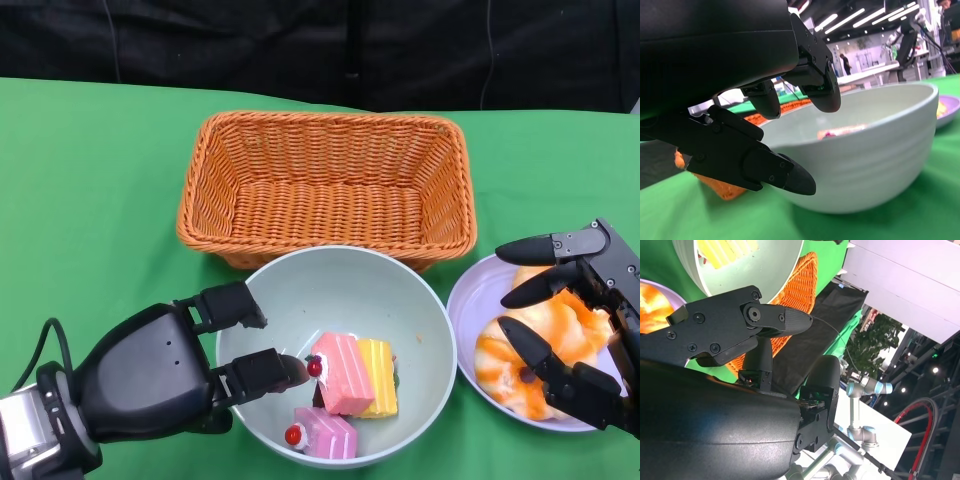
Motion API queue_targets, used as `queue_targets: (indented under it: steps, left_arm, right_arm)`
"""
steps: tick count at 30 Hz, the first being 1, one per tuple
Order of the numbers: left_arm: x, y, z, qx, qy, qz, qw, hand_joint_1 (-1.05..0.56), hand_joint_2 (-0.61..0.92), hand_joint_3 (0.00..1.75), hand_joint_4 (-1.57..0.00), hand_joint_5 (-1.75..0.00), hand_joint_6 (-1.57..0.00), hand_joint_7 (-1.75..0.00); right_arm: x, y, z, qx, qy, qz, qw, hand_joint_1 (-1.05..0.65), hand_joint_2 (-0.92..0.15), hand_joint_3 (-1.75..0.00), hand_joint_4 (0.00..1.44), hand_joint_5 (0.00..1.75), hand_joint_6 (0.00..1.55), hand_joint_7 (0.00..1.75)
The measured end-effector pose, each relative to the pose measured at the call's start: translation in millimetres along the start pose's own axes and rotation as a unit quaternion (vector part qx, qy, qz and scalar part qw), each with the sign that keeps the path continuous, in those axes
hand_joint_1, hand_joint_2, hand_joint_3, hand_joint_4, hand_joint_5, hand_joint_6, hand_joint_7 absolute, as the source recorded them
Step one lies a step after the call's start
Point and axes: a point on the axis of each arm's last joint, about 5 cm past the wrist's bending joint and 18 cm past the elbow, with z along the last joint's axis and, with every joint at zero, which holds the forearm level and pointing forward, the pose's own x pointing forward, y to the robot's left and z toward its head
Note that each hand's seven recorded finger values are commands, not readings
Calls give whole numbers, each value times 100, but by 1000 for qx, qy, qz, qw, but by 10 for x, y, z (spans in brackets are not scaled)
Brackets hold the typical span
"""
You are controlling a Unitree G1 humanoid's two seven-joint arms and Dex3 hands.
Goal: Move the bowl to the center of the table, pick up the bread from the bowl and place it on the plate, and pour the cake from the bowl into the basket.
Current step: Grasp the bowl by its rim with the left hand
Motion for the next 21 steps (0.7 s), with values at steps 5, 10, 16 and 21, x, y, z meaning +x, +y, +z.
queue_targets:
  steps: [5, 10, 16, 21]
  left_arm:
    - [30, -59, -41, 9, -4, -19, 1000, -48, 85, 0, -35, -102, -46, -69]
    - [44, -126, -65, 16, -10, -43, 999, -50, 86, 0, -31, -108, -52, -58]
    - [105, -137, -99, 37, -25, -59, 997, -52, 85, 0, -31, -110, -61, -43]
    - [160, -159, -108, 50, -42, -59, 996, -51, 84, 0, -34, -110, -69, -35]
  right_arm:
    - [-5, -1, -1, 0, 1, 0, 1000, -15, -78, -55, 23, 141, 9, 127]
    - [-14, -2, 0, -1, 2, 0, 1000, -15, -78, -55, 23, 141, 9, 126]
    - [-17, -3, 2, -1, 3, 0, 1000, -14, -78, -54, 24, 141, 10, 126]
    - [-20, -2, 1, -1, 3, 0, 1000, -15, -79, -54, 24, 141, 10, 126]
